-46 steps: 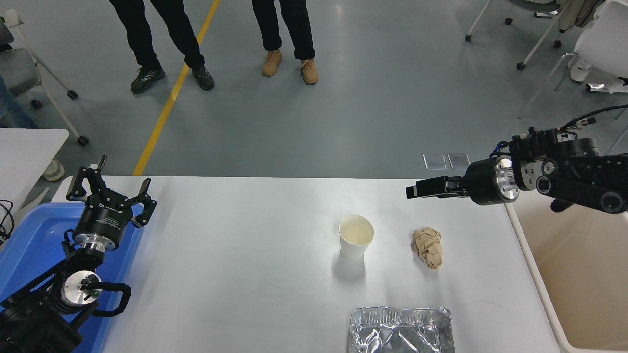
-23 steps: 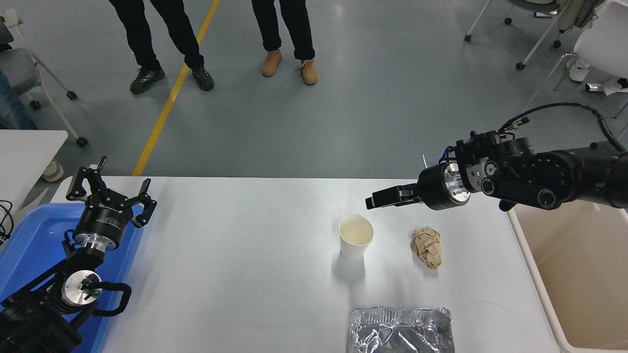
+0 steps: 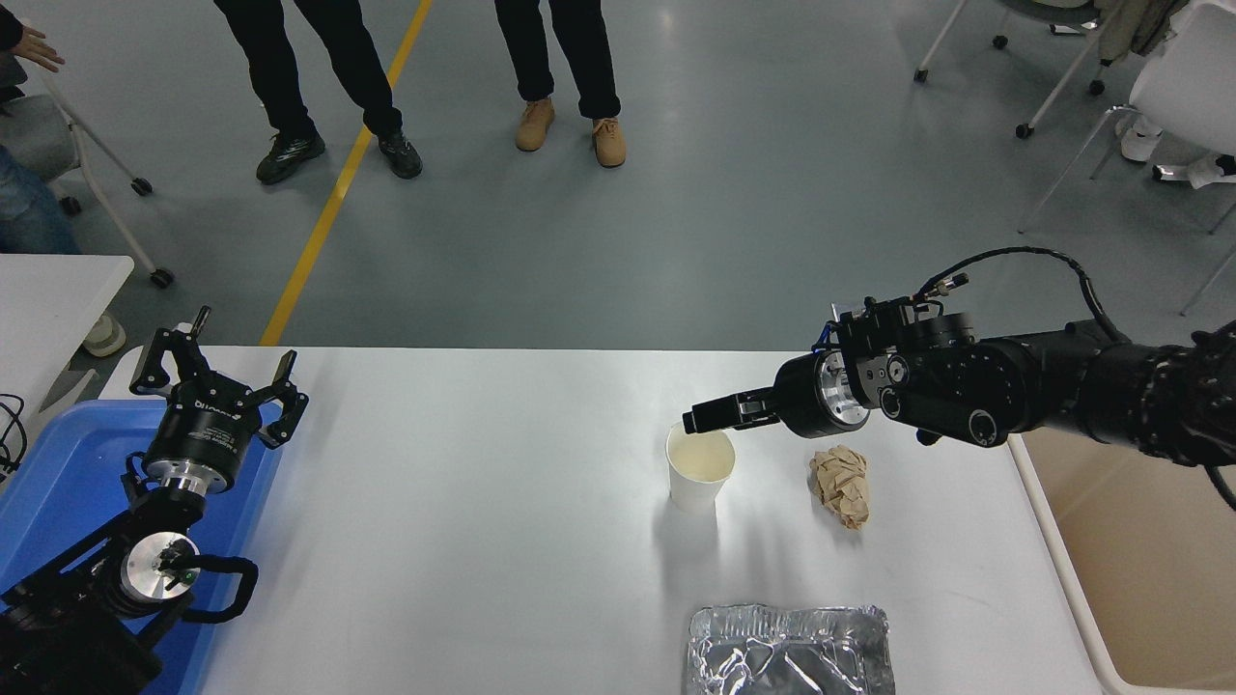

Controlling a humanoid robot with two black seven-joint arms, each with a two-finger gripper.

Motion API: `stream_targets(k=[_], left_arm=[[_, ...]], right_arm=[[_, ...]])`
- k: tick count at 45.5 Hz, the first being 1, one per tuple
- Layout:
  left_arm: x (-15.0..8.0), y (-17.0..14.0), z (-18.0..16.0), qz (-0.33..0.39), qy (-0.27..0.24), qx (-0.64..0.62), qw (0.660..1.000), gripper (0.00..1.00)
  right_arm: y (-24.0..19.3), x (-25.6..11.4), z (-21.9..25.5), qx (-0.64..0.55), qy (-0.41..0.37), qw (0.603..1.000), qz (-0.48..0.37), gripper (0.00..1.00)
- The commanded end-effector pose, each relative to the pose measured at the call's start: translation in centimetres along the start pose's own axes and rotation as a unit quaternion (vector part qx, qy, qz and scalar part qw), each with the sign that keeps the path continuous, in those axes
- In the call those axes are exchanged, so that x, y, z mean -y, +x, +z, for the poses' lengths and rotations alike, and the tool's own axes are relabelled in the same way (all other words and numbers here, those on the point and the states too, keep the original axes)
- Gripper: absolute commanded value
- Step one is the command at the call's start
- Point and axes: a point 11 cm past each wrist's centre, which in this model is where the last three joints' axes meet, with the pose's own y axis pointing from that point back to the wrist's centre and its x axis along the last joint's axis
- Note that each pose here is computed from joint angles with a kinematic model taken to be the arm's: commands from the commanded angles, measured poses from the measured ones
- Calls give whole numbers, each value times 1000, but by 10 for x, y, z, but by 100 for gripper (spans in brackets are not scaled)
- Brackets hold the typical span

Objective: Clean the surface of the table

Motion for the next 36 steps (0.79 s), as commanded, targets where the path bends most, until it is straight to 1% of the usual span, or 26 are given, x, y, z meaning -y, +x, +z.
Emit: stream_targets(k=[1, 11, 22, 36], left_arm=[[0, 0, 0, 0, 0, 0, 1000, 99], [0, 0, 0, 0, 0, 0, 1000, 99], [0, 0, 0, 0, 0, 0, 1000, 99], [0, 0, 0, 0, 0, 0, 1000, 99]], right_arm=[[-21, 9, 14, 12, -11, 1000, -1, 99], [-29, 10, 22, 19, -17, 1000, 4, 98], [-30, 11, 26, 15, -22, 999, 22, 98], [-32, 25, 14, 3, -12, 999, 31, 96]])
